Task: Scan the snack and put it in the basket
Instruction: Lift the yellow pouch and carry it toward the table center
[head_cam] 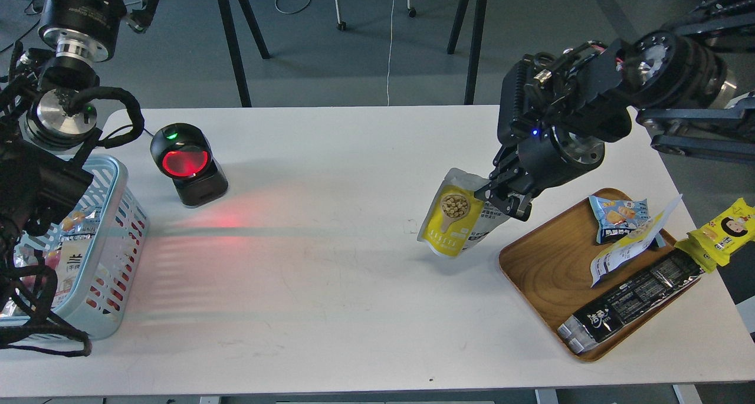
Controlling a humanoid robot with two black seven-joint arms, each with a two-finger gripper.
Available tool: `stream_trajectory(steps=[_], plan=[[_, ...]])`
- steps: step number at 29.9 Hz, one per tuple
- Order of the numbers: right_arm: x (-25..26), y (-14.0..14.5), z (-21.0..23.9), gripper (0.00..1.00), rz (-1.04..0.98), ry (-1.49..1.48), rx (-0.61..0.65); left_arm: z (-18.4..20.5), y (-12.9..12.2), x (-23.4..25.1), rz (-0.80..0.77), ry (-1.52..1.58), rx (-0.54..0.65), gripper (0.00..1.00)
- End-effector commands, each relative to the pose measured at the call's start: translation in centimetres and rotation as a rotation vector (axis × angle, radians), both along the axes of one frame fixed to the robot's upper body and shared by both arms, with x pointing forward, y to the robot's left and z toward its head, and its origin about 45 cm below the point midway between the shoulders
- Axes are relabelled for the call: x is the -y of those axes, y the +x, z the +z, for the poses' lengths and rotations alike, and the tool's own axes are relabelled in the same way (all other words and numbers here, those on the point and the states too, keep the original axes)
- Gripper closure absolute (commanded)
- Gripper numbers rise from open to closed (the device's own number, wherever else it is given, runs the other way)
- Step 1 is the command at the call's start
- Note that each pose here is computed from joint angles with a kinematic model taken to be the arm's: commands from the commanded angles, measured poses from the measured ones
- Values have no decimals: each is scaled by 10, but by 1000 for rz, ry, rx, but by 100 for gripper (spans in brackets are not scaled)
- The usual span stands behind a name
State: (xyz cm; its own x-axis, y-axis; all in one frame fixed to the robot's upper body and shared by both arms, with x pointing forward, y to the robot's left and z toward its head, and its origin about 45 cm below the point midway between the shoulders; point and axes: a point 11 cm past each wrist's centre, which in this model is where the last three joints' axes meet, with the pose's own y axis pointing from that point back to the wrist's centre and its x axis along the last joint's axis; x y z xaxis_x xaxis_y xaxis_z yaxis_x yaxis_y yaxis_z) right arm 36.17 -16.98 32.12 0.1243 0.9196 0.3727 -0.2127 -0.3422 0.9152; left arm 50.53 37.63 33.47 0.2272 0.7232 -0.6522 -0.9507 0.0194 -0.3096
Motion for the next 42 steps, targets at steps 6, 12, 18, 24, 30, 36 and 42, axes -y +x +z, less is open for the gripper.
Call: stream_trajectory(steps=[6,12,18,24,30,36,42], plan=[[-52,9,-9,100,89,4,20,-1,-1,0,0,0,-1,0],[-85,10,-17,100,109,48,4,-1,-1,-1,0,1,-2,0],[-114,3,-28,100,124,106,-40,-2,-2,-5,6,4,-1,0],[-129,1,-35,100,148,96,-35,-1,-2,-6,12,4,0,0],[-136,-5,-41,100,169,82,-49,-1,-2,-5,7,2,4,0],[-130,-4,-46,99,164,61,-53,0,-4,-11,15,5,6,0],[-136,-6,-46,91,175,61,-50,-2,-4,-10,20,4,-2,0]])
